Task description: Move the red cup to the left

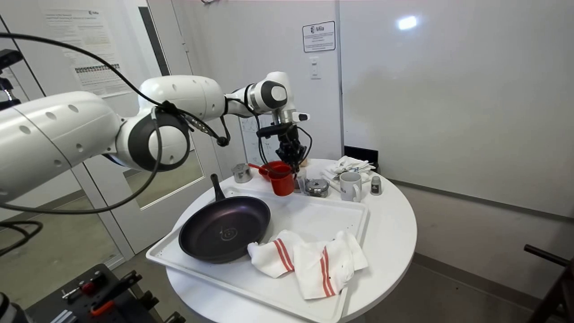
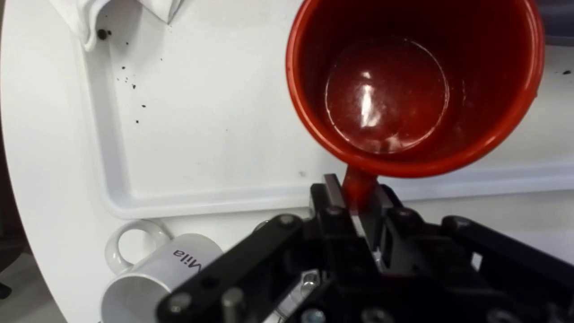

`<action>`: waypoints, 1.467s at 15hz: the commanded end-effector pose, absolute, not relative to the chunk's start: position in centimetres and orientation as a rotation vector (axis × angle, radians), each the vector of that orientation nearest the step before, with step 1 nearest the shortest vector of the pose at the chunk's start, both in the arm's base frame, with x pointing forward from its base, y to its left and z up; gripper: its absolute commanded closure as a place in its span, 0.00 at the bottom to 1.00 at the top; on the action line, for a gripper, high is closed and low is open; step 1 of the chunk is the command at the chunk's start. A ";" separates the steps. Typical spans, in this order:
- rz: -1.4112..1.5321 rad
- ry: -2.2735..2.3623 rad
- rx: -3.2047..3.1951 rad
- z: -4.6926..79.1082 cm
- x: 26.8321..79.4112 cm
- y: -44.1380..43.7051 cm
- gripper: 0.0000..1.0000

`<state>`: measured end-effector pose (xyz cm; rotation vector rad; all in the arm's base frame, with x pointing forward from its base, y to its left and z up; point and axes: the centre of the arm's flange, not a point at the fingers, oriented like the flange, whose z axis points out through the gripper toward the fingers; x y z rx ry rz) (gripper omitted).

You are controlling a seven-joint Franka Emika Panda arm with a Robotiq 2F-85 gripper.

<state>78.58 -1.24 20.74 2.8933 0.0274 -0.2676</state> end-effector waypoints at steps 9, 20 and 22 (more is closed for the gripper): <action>-0.204 0.330 2.896 19.2 72.2 9.8 0.96; -0.155 0.280 2.907 16.0 75.5 10.4 0.96; -0.125 0.259 2.907 15.9 76.1 10.2 0.96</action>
